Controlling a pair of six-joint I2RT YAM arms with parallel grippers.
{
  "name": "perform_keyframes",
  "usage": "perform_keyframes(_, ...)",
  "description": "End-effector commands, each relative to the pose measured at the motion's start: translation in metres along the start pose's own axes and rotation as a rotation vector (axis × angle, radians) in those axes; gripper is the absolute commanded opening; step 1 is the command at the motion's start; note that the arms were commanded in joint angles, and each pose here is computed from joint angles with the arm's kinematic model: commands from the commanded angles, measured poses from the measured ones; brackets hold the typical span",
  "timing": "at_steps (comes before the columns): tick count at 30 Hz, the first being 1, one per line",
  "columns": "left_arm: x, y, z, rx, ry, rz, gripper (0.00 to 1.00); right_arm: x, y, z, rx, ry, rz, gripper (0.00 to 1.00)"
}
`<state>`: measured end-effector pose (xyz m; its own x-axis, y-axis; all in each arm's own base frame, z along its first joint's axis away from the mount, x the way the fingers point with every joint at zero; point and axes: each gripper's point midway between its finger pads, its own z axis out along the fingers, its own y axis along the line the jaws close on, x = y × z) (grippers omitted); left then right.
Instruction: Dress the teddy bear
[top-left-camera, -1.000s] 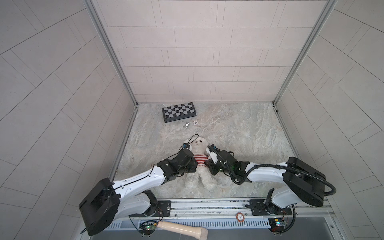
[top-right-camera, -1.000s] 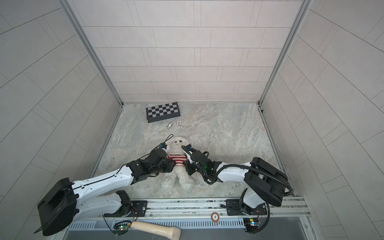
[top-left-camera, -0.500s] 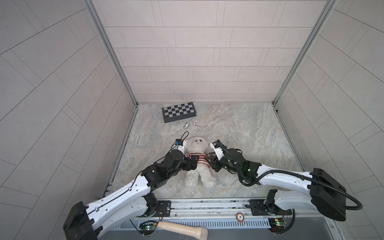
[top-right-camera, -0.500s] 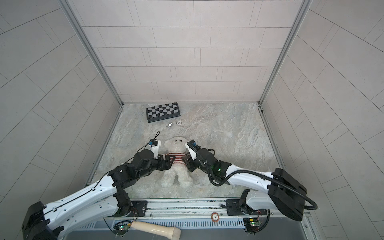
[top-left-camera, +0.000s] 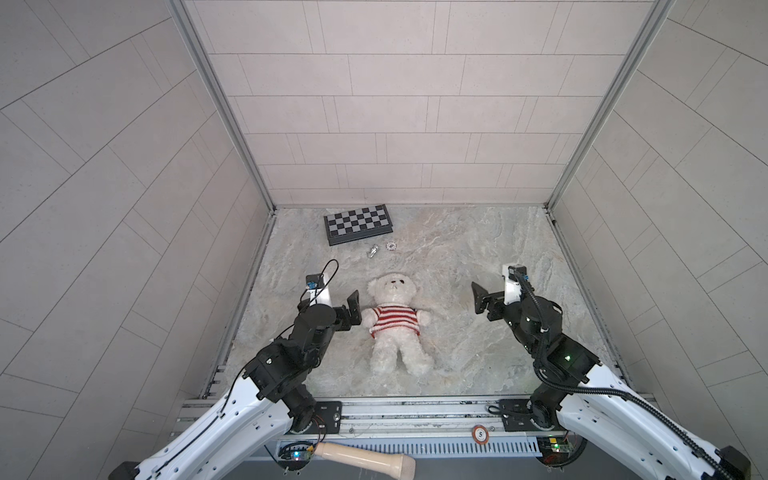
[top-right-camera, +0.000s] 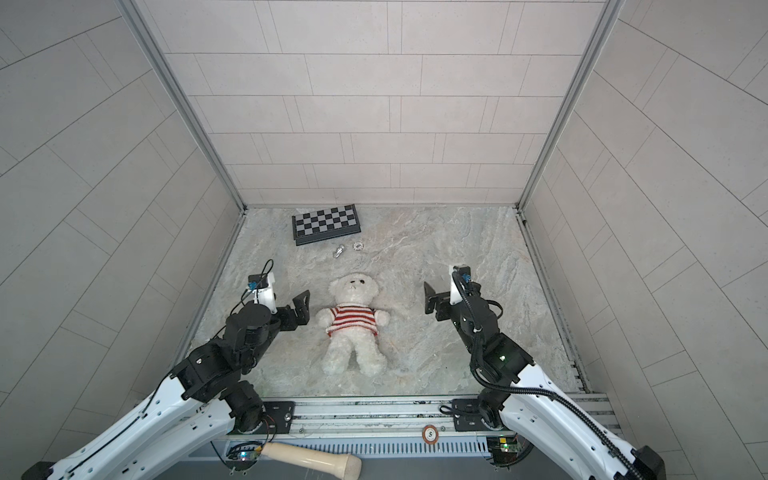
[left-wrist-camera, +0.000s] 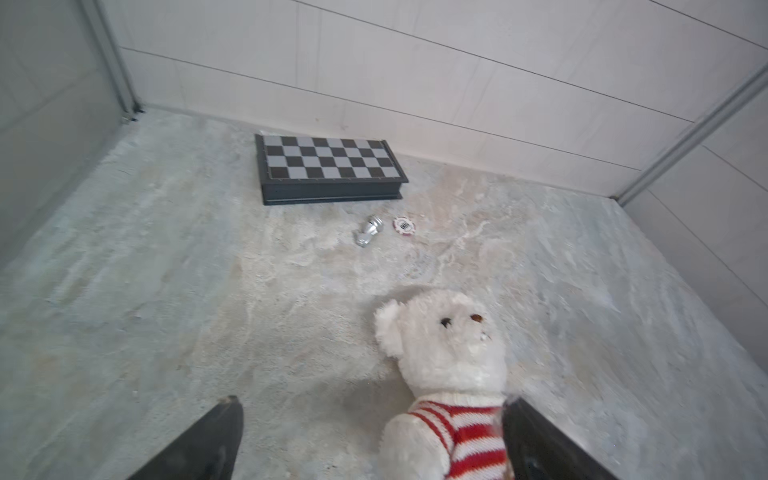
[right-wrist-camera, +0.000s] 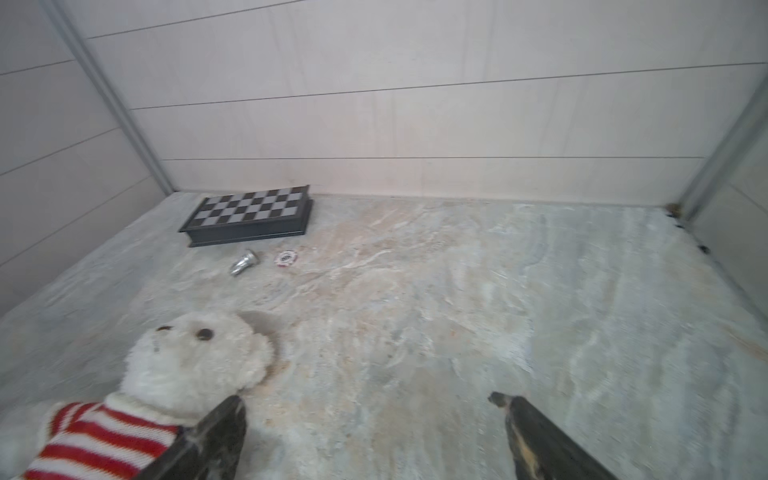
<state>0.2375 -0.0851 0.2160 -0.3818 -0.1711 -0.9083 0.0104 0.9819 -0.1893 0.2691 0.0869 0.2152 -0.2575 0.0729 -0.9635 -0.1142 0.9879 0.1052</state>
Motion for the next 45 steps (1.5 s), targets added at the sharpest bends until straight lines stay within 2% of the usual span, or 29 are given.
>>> perform_keyframes(1, -0.020, 0.033, -0.003, -0.190, -0.121, 0.085, 1.00, 0.010, -0.052, -0.006, 0.243, -0.016, -0.034, 0.99)
perform_keyframes(7, -0.022, 0.053, -0.005, -0.243, -0.282, 0.080, 1.00, 0.007, -0.089, -0.012, 0.451, -0.068, -0.110, 1.00)
perform_keyframes(9, -0.018, 0.061, -0.006, -0.270, -0.306, 0.085, 1.00, 0.008, -0.092, -0.009, 0.461, -0.067, -0.146, 0.99)
perform_keyframes(13, -0.008, 0.073, -0.006, -0.319, -0.313, 0.098, 1.00, 0.013, -0.098, -0.006, 0.479, -0.064, -0.153, 0.99)
perform_keyframes(15, -0.002, 0.076, -0.003, -0.337, -0.314, 0.119, 1.00, 0.017, -0.095, -0.003, 0.435, -0.074, -0.161, 0.99)
perform_keyframes(18, 0.005, 0.078, 0.001, -0.350, -0.316, 0.166, 1.00, 0.022, -0.100, -0.003, 0.421, -0.103, -0.118, 1.00)
perform_keyframes(25, 0.020, 0.083, 0.012, -0.376, -0.322, 0.233, 1.00, 0.040, -0.114, 0.002, 0.447, -0.059, -0.129, 0.99)
perform_keyframes(32, 0.040, 0.097, 0.033, -0.407, -0.284, 0.235, 1.00, 0.054, -0.130, 0.001, 0.531, -0.063, -0.126, 0.99)
perform_keyframes(40, 0.032, 0.111, 0.044, -0.424, -0.292, 0.210, 1.00, 0.064, -0.143, 0.004, 0.623, -0.023, -0.129, 0.99)
perform_keyframes(45, 0.026, 0.117, 0.051, -0.422, -0.315, 0.178, 1.00, 0.063, -0.138, 0.014, 0.592, -0.013, -0.143, 0.99)
